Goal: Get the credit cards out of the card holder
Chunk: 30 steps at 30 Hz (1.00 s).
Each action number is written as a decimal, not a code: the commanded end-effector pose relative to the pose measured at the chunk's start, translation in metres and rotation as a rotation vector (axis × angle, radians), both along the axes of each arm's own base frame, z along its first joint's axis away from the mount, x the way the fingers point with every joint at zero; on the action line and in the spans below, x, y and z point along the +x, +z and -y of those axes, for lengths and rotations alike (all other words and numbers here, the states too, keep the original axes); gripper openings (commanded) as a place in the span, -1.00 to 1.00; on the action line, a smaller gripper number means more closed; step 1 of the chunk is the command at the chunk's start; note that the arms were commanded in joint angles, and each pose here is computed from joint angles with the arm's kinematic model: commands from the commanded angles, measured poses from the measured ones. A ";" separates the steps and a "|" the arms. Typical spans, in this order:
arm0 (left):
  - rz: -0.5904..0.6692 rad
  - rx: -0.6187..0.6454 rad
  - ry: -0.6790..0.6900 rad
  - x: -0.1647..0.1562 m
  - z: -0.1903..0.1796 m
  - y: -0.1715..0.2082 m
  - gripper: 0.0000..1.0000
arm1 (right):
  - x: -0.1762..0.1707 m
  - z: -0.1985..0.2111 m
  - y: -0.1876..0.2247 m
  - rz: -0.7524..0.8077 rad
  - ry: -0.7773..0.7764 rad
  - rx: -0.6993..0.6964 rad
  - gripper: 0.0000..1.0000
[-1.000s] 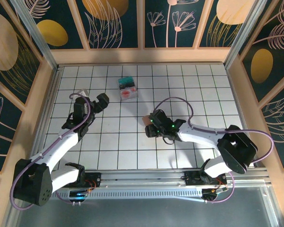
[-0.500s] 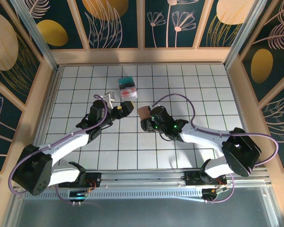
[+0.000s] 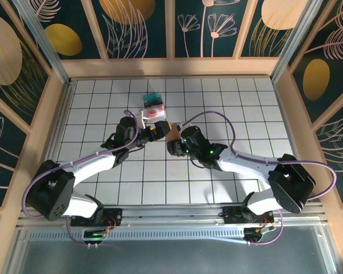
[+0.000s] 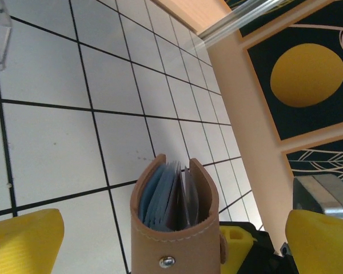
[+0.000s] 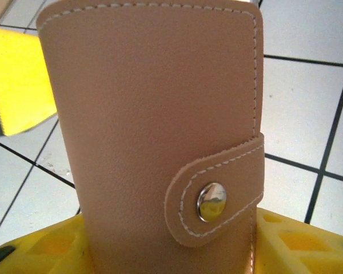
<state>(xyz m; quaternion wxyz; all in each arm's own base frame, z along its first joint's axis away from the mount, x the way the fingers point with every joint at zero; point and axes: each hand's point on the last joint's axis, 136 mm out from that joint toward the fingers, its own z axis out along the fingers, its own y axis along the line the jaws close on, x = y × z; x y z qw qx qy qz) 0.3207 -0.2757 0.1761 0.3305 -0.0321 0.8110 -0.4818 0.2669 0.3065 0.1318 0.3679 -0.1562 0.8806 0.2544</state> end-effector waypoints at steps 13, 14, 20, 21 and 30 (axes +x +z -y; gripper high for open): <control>0.022 -0.065 -0.063 0.001 0.019 0.014 0.11 | 0.008 -0.025 0.047 0.110 0.040 0.117 0.11; 0.023 -0.071 -0.062 0.002 0.019 0.015 0.01 | 0.007 -0.025 0.048 0.114 0.042 0.120 0.11; 0.035 -0.074 -0.057 0.002 0.017 0.017 -0.59 | 0.009 -0.025 0.058 0.139 0.036 0.145 0.30; 0.039 -0.072 -0.056 0.002 0.017 0.018 -0.67 | 0.009 -0.025 0.060 0.144 0.036 0.147 0.37; 0.195 0.082 -0.056 0.006 0.007 0.043 -0.99 | 0.004 0.005 0.100 0.219 0.008 0.200 0.83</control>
